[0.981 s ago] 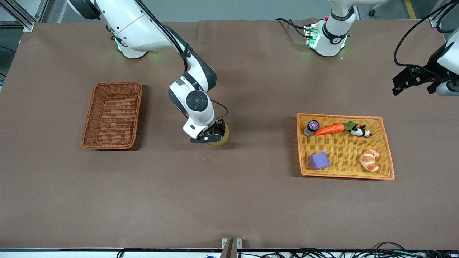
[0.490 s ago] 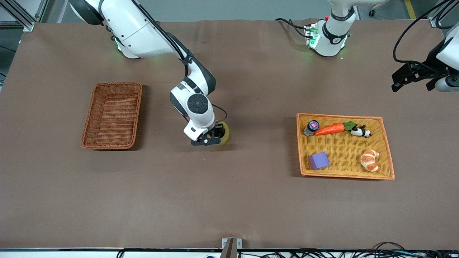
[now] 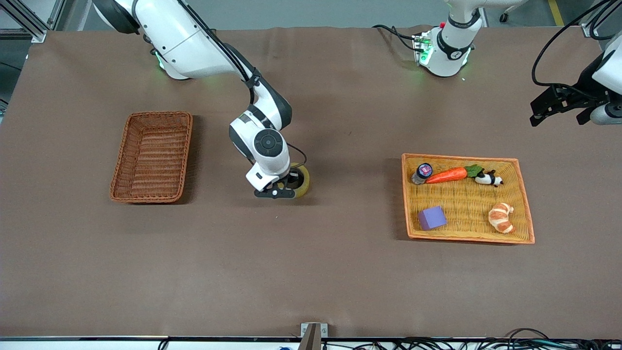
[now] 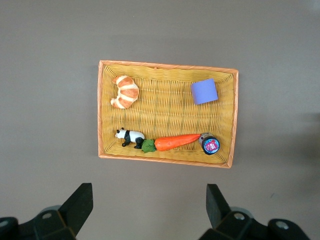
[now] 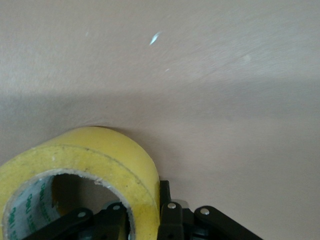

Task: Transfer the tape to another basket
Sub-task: 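Carry the tape with the right gripper over the empty wicker basket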

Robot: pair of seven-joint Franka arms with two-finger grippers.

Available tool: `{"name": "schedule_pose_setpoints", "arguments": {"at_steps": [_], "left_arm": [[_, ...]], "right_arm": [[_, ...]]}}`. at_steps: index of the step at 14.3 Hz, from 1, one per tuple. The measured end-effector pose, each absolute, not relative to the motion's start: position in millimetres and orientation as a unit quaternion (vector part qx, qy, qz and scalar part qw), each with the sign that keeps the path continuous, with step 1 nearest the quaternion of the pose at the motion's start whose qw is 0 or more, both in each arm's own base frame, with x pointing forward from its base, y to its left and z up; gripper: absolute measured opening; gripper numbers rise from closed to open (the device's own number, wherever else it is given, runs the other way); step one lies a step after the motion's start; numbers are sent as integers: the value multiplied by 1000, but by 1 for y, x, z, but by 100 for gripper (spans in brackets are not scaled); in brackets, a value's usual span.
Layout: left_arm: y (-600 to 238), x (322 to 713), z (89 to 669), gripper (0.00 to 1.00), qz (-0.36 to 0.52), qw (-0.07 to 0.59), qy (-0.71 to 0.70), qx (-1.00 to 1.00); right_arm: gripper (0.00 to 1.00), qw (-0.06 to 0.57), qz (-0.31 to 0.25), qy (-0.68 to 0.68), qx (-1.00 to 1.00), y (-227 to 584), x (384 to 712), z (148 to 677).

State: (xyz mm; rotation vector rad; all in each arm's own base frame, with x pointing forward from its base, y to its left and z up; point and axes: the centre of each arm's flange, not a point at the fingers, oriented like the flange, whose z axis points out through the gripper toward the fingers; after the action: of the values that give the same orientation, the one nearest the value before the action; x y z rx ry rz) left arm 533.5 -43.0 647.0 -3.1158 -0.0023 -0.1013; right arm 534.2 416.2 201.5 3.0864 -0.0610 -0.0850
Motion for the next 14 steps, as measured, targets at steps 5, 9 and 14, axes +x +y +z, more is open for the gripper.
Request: {"name": "schedule_pose_setpoints", "arguments": {"at_steps": [5, 9, 14], "left_arm": [[-43, 534, 646, 100, -31, 12, -1, -999], [-43, 534, 645, 100, -30, 12, -1, -999], [-43, 534, 644, 100, -30, 12, -1, -999]], "right_arm": [[21, 54, -48, -61, 996, 326, 578, 352], [21, 58, -100, -24, 993, 186, 587, 442], [21, 37, -131, 45, 990, 24, 560, 411]]}}
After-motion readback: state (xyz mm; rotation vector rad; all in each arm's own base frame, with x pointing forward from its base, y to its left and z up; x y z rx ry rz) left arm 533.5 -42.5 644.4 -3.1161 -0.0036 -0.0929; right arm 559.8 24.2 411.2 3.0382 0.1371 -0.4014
